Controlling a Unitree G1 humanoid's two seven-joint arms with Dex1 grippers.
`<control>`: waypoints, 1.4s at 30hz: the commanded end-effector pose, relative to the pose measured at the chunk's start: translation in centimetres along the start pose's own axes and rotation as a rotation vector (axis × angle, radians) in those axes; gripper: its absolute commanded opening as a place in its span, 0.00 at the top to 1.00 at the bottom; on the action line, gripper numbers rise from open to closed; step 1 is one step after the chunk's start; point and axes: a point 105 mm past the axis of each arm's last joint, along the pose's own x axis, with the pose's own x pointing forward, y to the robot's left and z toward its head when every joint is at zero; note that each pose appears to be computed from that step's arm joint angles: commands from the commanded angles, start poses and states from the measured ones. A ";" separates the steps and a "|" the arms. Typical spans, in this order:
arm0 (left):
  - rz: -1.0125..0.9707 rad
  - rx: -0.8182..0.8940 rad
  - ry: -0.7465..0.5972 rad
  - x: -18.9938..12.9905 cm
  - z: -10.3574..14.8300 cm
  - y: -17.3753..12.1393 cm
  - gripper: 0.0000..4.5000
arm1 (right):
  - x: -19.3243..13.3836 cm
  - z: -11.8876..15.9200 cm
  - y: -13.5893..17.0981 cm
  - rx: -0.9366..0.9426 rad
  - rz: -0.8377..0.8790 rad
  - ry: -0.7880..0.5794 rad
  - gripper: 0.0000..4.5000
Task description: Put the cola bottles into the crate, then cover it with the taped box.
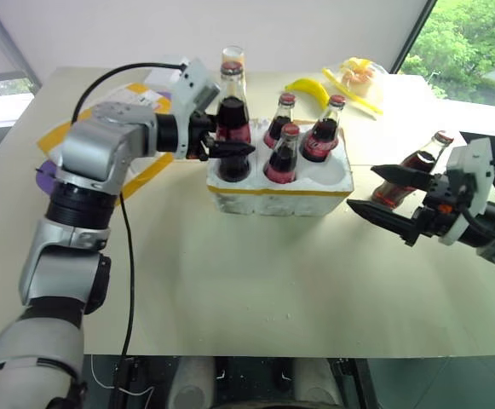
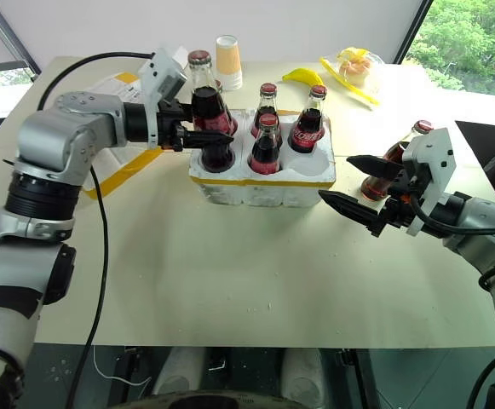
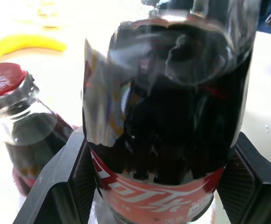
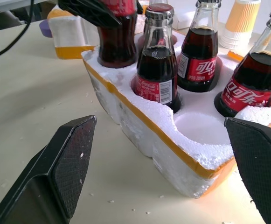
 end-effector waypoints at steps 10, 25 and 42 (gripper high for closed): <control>0.072 0.020 0.028 0.8 -4.0 0.4 0.27 | -0.3 1.2 0.1 -0.032 -0.008 -0.039 0.00; -0.103 -0.099 -0.180 -9.3 -0.2 -5.2 0.01 | -1.9 -0.4 -1.1 0.030 -0.163 -0.024 0.00; -0.090 -0.077 -0.165 -7.8 -1.9 -7.8 0.01 | -5.4 -4.8 -7.3 0.223 -0.723 -0.048 0.00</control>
